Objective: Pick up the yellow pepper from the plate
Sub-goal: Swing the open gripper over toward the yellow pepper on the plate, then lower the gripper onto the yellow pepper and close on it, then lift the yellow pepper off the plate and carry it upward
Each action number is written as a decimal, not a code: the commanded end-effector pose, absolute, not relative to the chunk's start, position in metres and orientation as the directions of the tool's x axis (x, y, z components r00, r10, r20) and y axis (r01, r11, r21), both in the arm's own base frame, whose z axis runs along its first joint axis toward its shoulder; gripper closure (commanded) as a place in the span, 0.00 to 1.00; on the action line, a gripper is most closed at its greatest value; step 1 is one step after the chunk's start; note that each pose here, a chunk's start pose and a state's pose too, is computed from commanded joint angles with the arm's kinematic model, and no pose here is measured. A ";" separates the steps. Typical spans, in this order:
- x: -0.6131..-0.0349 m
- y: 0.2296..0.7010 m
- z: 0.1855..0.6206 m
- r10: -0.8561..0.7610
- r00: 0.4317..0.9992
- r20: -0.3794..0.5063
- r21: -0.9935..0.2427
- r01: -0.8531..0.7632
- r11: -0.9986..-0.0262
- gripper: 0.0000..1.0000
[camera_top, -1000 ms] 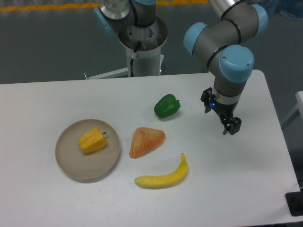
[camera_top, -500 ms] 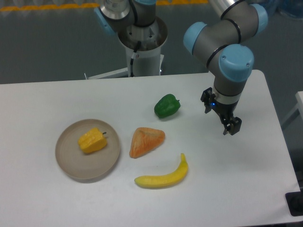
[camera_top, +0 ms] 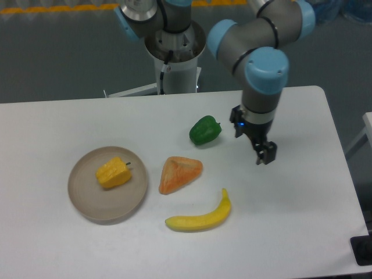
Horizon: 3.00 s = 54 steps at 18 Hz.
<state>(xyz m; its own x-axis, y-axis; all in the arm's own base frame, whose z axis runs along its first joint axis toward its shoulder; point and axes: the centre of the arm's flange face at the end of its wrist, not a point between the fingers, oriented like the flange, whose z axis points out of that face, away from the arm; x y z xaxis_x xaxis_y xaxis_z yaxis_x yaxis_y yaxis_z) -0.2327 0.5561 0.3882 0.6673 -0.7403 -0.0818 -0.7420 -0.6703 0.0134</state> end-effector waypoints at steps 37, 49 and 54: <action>0.060 0.628 0.248 -0.719 0.693 0.053 0.060 -0.721 -0.690 0.13; 0.034 0.634 0.317 -0.667 0.744 -0.041 -0.025 -0.668 -0.743 1.00; -0.020 0.619 0.371 -0.587 0.809 -0.046 -0.135 -0.587 -0.798 1.00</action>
<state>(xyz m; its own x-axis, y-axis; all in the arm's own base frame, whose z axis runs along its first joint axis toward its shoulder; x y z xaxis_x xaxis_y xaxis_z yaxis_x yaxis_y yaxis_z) -0.0202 0.6193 0.3706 0.8086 -0.5866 -0.0457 -0.5868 -0.7983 -0.1352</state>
